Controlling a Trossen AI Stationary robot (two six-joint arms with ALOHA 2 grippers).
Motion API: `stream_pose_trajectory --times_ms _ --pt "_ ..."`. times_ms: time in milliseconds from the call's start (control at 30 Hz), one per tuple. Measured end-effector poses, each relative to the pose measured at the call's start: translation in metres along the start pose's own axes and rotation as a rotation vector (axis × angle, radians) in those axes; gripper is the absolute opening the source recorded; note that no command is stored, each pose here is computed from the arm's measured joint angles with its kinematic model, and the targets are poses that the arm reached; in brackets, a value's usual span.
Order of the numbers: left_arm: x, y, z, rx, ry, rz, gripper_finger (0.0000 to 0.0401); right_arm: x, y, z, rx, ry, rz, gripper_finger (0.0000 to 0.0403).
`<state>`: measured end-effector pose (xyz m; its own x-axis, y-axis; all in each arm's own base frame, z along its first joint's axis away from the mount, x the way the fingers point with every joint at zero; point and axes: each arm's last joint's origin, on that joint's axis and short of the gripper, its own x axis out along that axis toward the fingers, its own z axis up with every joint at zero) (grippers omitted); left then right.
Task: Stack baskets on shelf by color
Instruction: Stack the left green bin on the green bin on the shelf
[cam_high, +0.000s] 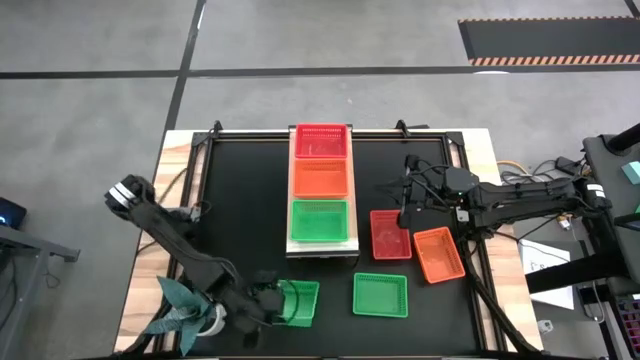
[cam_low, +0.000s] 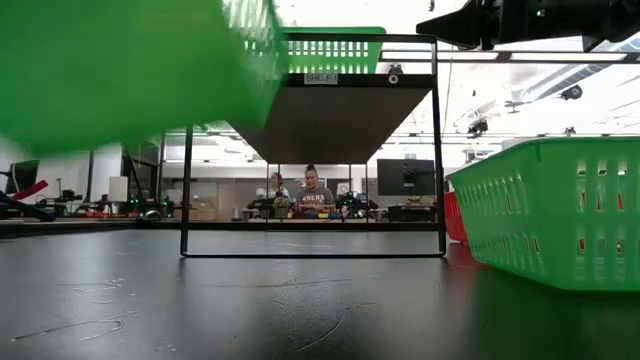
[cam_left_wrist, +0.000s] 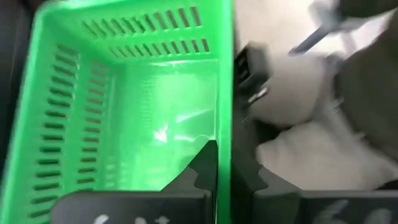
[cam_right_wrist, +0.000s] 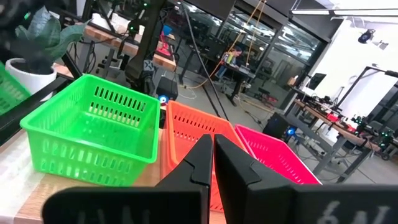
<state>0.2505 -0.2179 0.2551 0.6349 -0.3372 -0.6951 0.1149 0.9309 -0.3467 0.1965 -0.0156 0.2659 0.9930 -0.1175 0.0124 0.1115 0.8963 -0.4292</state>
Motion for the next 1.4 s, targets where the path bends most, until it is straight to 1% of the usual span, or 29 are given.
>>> stream_pose_trajectory --times_ms 167,267,400,533,700,800,867,933,1033,1200,1300,1400 --pt "-0.044 -0.005 0.019 -0.028 -0.143 -0.115 0.0 0.0 0.0 0.0 0.0 0.002 0.001 0.0009" --pt "-0.071 -0.004 0.027 0.016 -0.227 -0.16 0.0 0.0 0.0 0.0 0.0 0.001 0.001 0.0009" --pt "-0.099 0.002 0.037 0.101 -0.376 -0.101 0.0 0.0 0.0 0.0 0.0 -0.001 0.0 0.0009" --pt "-0.122 0.01 0.05 0.145 -0.512 -0.104 0.0 0.0 0.0 0.0 0.004 -0.001 -0.001 0.0009" --pt "-0.141 0.021 0.069 0.232 -0.58 -0.034 0.0 0.0 0.0 0.0 0.006 -0.003 -0.001 0.0009" --pt "-0.143 0.028 0.081 0.302 -0.578 0.047 0.0 0.0 0.0 0.0 0.006 -0.002 -0.001 0.0009" --pt "-0.14 0.035 0.088 0.335 -0.545 0.128 0.0 0.0 0.0 0.0 0.007 -0.002 -0.001 0.0009" --pt "-0.135 0.043 0.093 0.354 -0.51 0.206 0.0 0.0 0.0 0.0 0.006 0.001 -0.002 0.0009" --pt "-0.125 0.058 0.099 0.361 -0.453 0.287 0.0 0.0 0.0 0.0 0.006 0.006 -0.005 0.0009" --pt "-0.107 0.081 0.108 0.325 -0.397 0.376 0.0 0.0 0.0 0.0 0.006 0.007 -0.005 0.0009" --pt "-0.098 0.09 0.111 0.314 -0.371 0.405 0.0 0.0 0.0 0.0 0.006 0.007 -0.005 0.0009" --pt "-0.092 0.095 0.11 0.331 -0.327 0.431 0.0 0.0 0.0 0.0 0.006 0.008 -0.005 0.0009"
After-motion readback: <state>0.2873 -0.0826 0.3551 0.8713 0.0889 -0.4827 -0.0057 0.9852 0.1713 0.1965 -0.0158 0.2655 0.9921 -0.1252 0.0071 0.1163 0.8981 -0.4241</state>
